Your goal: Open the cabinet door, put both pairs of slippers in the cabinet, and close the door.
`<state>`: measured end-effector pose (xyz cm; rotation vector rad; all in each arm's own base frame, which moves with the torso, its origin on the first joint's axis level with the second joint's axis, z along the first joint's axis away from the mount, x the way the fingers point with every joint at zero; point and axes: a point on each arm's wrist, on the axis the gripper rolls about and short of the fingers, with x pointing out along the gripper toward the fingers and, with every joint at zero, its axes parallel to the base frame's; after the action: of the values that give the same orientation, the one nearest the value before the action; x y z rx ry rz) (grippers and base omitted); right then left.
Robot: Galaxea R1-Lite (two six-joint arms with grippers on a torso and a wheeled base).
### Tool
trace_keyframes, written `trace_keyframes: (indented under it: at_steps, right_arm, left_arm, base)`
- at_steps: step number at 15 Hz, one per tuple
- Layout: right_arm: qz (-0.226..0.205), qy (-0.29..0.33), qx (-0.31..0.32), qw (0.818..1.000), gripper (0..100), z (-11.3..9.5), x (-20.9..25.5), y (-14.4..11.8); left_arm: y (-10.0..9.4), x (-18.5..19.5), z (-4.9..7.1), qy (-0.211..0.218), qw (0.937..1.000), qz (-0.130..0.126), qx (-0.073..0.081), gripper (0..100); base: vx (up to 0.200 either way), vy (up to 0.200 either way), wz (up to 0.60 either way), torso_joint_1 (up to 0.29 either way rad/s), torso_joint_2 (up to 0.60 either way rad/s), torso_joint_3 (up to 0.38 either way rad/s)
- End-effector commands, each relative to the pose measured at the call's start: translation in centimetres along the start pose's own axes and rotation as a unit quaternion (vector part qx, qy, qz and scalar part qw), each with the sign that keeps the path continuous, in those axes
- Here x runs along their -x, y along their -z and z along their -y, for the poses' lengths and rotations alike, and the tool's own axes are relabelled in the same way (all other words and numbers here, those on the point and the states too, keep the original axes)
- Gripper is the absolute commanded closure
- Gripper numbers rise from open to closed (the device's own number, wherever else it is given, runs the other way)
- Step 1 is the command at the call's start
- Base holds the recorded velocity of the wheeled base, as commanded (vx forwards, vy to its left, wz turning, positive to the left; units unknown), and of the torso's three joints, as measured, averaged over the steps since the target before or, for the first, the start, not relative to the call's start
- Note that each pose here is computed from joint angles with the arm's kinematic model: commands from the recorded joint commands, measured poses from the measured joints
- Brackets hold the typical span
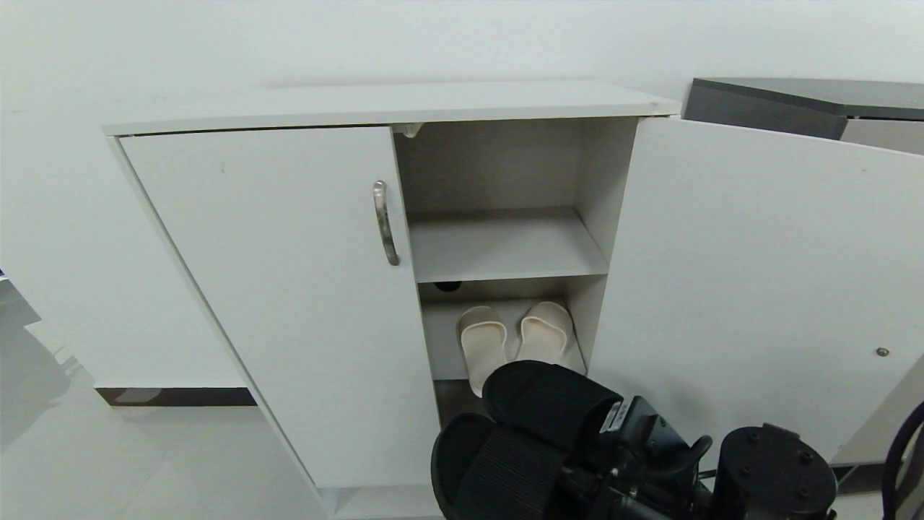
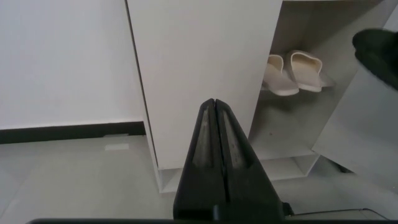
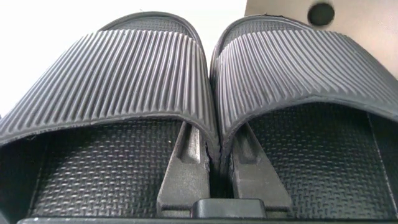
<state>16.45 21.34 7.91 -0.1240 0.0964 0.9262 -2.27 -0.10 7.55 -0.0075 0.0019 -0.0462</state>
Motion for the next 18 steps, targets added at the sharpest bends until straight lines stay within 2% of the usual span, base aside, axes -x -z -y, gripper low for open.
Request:
trace_keyframes:
  at_steps: [1,2,3,4,5,6,7,8,9,11,13,15,18]
  right_arm:
    - [-0.010,0.033,0.001,0.999,100,0.2,-0.8,0.6]
    - [-0.013,0.097,0.003,0.995,100,0.4,-1.8,-0.2]
    - [-0.038,0.139,-0.002,0.989,100,0.1,-2.2,-1.8]
    - [-0.058,0.127,-0.036,0.990,100,-0.5,-1.6,-3.9]
    - [-0.072,0.115,-0.076,0.988,100,-1.5,-0.7,-7.1]
    - [-0.084,0.113,-0.092,0.986,100,-1.9,-0.2,-8.6]
    - [-0.110,0.120,-0.143,0.976,100,-2.7,1.1,-12.7]
    - [-0.121,0.152,-0.174,0.965,100,-3.1,1.0,-14.5]
    - [-0.116,0.183,-0.186,0.958,100,-3.2,0.5,-15.2]
    - [-0.110,0.289,-0.164,0.937,100,-3.5,-2.6,-14.1]
    - [-0.089,0.354,-0.146,0.920,100,-3.8,-4.6,-13.8]
    - [-0.061,0.372,-0.144,0.915,100,-4.0,-5.8,-14.0]
    - [-0.062,0.370,-0.119,0.919,100,-4.0,-6.6,-14.1]
  left_arm:
    - [0.0,0.0,0.0,0.000,1.0000,0.000,0.000,100]
    - [0.0,0.0,0.0,0.000,1.0000,0.000,0.001,100]
    - [0.0,0.0,0.0,0.000,1.0000,0.000,0.001,100]
    - [0.0,0.0,0.0,0.000,1.0000,0.000,0.001,100]
    - [0.0,0.0,0.0,0.000,1.0000,0.000,0.001,100]
    - [0.0,0.0,0.0,0.000,1.0000,0.000,0.001,100]
    - [0.0,0.0,0.0,0.000,1.0000,0.000,0.001,100]
    - [0.0,0.0,0.0,0.000,1.0000,0.000,0.001,100]
    - [0.0,0.0,0.0,0.000,1.0000,0.000,0.001,100]
    - [0.0,0.0,0.0,0.000,1.0000,0.000,0.001,100]
    - [0.0,0.0,0.0,0.000,1.0000,0.000,0.001,100]
    - [0.0,0.0,0.0,0.001,1.0000,0.000,0.000,100]
    - [0.0,0.0,0.0,0.001,1.0000,0.000,-0.001,100]
  base:
    - [0.000,0.000,0.00,0.000,0.00,0.000]
    - [0.000,0.000,0.00,0.000,0.00,0.000]
    - [0.000,0.000,0.00,0.000,0.00,0.000]
    - [0.000,0.000,0.00,0.000,0.00,0.000]
    - [0.000,0.000,0.00,0.000,0.00,0.000]
    - [0.000,0.000,0.00,0.000,0.00,0.000]
    - [0.000,0.000,0.00,0.000,0.00,0.000]
    - [0.000,0.000,0.00,0.000,0.00,0.000]
    - [0.000,0.000,0.00,0.000,0.00,0.000]
    - [0.000,0.000,0.00,0.000,0.00,0.000]
    - [0.000,0.000,0.00,0.000,0.00,0.000]
    - [0.000,0.000,0.00,0.000,0.00,0.000]
    - [0.000,0.000,0.00,0.000,0.00,0.000]
